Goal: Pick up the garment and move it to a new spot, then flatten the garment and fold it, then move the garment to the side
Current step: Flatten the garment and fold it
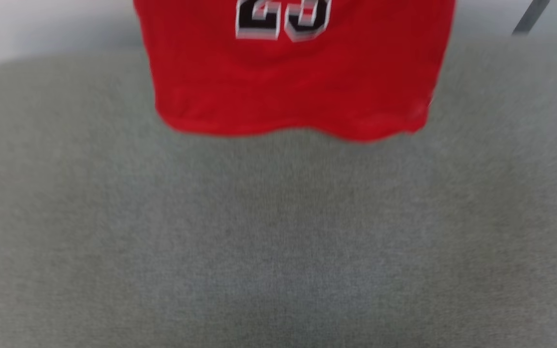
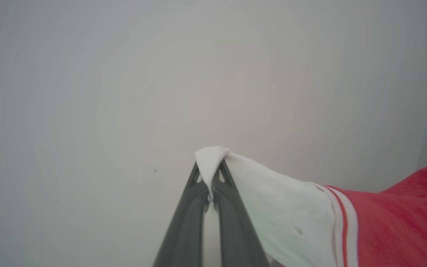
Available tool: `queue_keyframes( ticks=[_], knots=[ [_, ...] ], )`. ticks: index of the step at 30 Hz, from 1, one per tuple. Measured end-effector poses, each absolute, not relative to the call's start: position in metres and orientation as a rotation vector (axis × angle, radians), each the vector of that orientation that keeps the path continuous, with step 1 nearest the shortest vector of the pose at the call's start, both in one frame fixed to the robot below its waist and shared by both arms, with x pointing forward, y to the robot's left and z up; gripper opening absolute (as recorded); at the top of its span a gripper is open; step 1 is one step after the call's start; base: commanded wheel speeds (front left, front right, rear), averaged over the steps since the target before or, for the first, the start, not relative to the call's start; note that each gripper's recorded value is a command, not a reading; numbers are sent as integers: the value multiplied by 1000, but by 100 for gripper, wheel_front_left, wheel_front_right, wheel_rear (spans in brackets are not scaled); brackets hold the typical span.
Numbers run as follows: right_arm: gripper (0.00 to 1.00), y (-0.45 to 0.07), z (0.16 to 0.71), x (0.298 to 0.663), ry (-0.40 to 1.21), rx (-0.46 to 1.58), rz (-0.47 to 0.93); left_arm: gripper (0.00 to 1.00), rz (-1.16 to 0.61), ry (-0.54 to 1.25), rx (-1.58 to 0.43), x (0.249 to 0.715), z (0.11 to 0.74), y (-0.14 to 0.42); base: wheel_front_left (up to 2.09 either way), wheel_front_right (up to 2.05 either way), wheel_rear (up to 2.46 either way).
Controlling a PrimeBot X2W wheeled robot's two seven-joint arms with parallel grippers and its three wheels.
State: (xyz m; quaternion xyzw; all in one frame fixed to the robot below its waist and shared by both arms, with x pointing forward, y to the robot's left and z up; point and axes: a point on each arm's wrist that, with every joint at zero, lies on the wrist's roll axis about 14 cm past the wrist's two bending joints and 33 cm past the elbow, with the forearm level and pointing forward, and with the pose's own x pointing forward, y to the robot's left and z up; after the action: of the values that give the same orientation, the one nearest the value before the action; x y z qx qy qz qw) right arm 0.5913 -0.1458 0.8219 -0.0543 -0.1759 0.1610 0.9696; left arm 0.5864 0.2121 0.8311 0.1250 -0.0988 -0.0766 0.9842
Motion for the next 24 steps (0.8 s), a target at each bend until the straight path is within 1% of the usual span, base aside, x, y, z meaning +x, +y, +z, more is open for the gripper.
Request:
queue_keyframes(
  ticks=[5,9,11,13,15,16,18,20,24],
  knots=[
    [0,-153,802,639,-458,-160,267,0,-152,-285,212,636,811,198,0,0,0],
    [0,-166,795,669,-561,-223,209,0,-139,-432,192,663,818,192,0,0,0],
    [0,-169,790,683,-579,-255,188,0,-148,-509,179,673,820,188,0,0,0],
    [0,-166,782,694,-607,-293,185,0,-172,-544,141,686,810,183,0,0,0],
    [0,-160,768,704,-625,-316,189,0,-188,-535,124,701,784,180,0,0,0],
    [0,-157,753,710,-614,-320,197,0,-185,-513,109,709,767,182,0,0,0],
    [0,-151,697,726,-523,-330,218,0,-183,-451,111,724,727,188,0,0,0],
    [0,-147,643,735,-435,-296,235,0,-170,-355,92,735,678,195,0,0,0],
    [0,-138,580,741,-332,-252,262,0,-142,-176,81,736,599,211,0,0,0]
  ],
)
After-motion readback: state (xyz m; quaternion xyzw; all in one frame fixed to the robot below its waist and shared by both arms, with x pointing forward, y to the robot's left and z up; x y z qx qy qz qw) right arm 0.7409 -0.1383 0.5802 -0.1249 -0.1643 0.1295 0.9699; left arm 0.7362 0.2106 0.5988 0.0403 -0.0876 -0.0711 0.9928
